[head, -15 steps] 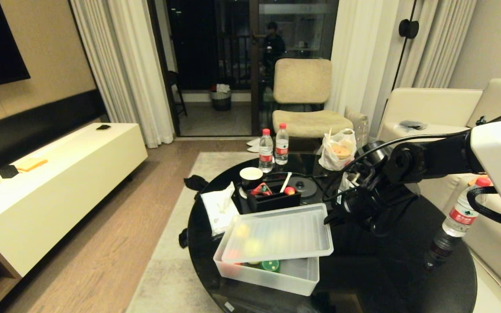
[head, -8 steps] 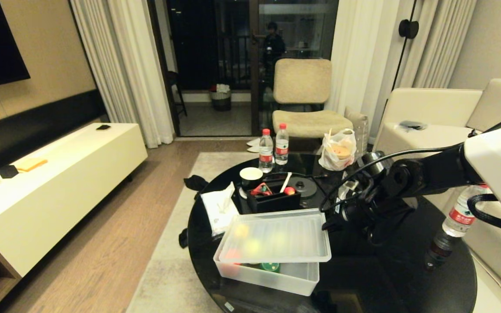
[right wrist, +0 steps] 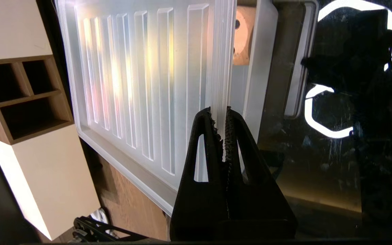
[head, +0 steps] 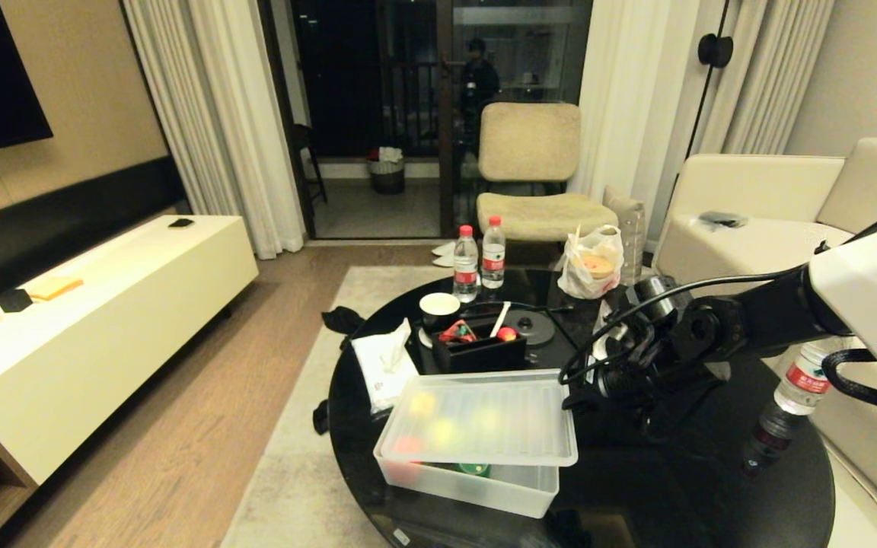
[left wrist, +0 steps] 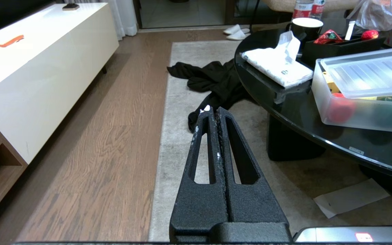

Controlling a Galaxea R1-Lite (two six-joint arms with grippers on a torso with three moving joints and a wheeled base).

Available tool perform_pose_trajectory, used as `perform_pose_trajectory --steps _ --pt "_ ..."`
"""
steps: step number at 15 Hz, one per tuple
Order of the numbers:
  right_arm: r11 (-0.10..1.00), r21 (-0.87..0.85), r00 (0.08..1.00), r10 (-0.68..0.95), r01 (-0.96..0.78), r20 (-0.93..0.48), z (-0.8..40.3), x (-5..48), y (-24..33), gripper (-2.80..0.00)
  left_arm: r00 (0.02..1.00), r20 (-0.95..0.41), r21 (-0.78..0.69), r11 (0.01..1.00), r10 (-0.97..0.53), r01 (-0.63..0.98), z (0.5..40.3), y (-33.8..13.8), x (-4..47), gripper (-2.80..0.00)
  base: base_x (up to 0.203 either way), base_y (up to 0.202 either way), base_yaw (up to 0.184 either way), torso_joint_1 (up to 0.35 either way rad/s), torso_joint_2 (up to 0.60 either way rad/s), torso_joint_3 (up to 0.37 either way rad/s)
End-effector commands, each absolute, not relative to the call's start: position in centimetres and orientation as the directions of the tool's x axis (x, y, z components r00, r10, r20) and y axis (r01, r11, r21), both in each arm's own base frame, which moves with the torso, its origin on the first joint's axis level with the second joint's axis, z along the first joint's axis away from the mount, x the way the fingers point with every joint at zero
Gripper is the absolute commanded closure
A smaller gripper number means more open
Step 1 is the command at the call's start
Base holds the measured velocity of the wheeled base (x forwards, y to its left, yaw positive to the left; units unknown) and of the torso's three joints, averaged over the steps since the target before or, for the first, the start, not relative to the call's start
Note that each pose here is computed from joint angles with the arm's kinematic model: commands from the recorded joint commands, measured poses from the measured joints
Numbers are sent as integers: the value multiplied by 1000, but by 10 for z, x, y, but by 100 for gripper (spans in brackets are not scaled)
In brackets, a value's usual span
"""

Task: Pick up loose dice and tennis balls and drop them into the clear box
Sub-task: Close the lid

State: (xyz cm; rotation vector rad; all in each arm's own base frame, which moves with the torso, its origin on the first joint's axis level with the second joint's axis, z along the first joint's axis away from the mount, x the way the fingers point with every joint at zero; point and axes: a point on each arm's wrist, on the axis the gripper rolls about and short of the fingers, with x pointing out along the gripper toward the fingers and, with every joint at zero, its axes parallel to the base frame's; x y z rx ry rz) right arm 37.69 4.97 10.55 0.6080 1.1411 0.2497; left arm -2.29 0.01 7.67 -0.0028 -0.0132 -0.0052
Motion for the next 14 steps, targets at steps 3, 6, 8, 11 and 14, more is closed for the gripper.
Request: perform_pose_trajectory --steps 3,6,8,11,14 --pt "818 566 441 475 99 -762 97 373 49 0 1000 9 -3 1000 -6 6 76 0 -23 0 0 0 0 0 0 0" --pt "837 541 433 459 81 -776 91 373 49 0 1000 9 -3 1000 -5 5 76 0 -23 0 0 0 0 0 0 0" --pt "846 525 426 442 96 -789 85 374 49 0 1000 9 -3 1000 -5 5 76 0 -23 0 0 0 0 0 0 0" --pt "851 515 415 433 105 -800 80 373 48 0 1000 9 -3 1000 -6 6 76 0 -23 0 0 0 0 0 0 0" --pt "852 513 408 432 108 -804 77 374 49 0 1000 9 -3 1000 -6 6 76 0 -23 0 0 0 0 0 0 0"
